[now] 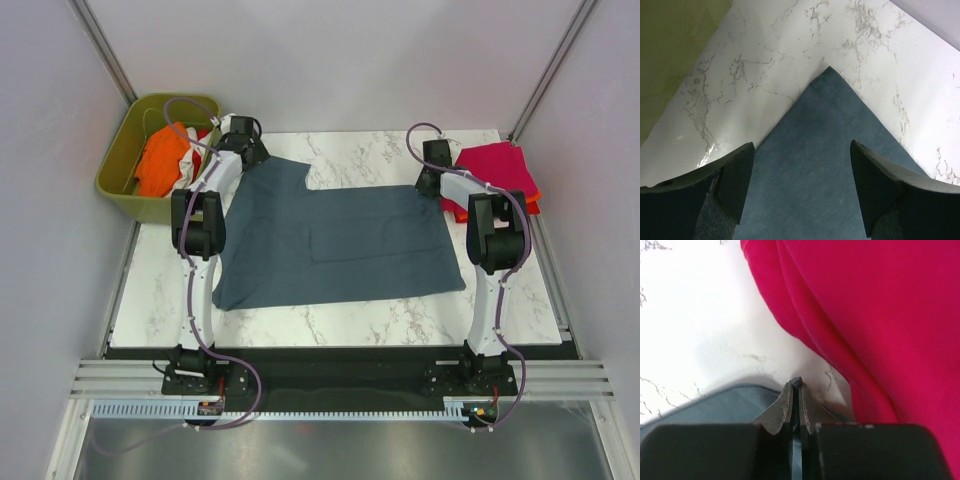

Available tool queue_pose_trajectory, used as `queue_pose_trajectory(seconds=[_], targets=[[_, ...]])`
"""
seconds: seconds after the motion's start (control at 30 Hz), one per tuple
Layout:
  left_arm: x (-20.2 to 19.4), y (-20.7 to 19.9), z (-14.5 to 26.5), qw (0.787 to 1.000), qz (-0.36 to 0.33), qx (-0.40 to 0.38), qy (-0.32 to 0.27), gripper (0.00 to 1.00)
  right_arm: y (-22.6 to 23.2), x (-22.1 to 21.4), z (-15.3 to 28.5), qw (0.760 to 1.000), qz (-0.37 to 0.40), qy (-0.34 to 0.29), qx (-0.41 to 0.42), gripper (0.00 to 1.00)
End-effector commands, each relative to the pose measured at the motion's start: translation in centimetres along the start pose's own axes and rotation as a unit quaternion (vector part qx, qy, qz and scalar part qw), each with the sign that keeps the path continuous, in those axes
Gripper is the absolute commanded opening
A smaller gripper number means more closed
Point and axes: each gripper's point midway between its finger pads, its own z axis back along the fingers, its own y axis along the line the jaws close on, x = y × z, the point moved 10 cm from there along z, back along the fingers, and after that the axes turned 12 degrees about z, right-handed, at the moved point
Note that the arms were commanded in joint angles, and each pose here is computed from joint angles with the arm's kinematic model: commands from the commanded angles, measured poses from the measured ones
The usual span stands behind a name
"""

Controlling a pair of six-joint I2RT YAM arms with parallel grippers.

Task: Fold and stack the t-shirts
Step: Fold the tshirt

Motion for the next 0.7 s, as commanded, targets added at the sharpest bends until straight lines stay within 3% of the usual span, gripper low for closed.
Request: queue_pose_trajectory(seconds=[0.0, 0.3, 0.5, 0.67], targets=[[-0.5, 1.6, -0.5, 0.999, -0.007, 0.015, 0.048, 0.83, 0.0, 1.4, 2.1, 0.999, -0.012, -0.025, 0.015, 0.06], [-1.0, 2.0, -0.8, 0.997, 0.004, 0.013, 0.077, 0.75, 0.1, 1.5, 2.3, 0.999, -0.015, -0.029, 0.023, 0.05], [-0.9, 1.3, 0.3, 0.999, -0.028, 0.014, 0.042, 0.73, 0.2, 1.2, 2.2, 0.999, -0.017, -0.027, 0.032, 0.05], [-1.1, 0.1, 0.8, 0.998, -0.066, 0.008, 0.019, 0.78, 0.3, 1.2, 2.2, 0.999, -0.018, -0.026, 0.037, 0.05]])
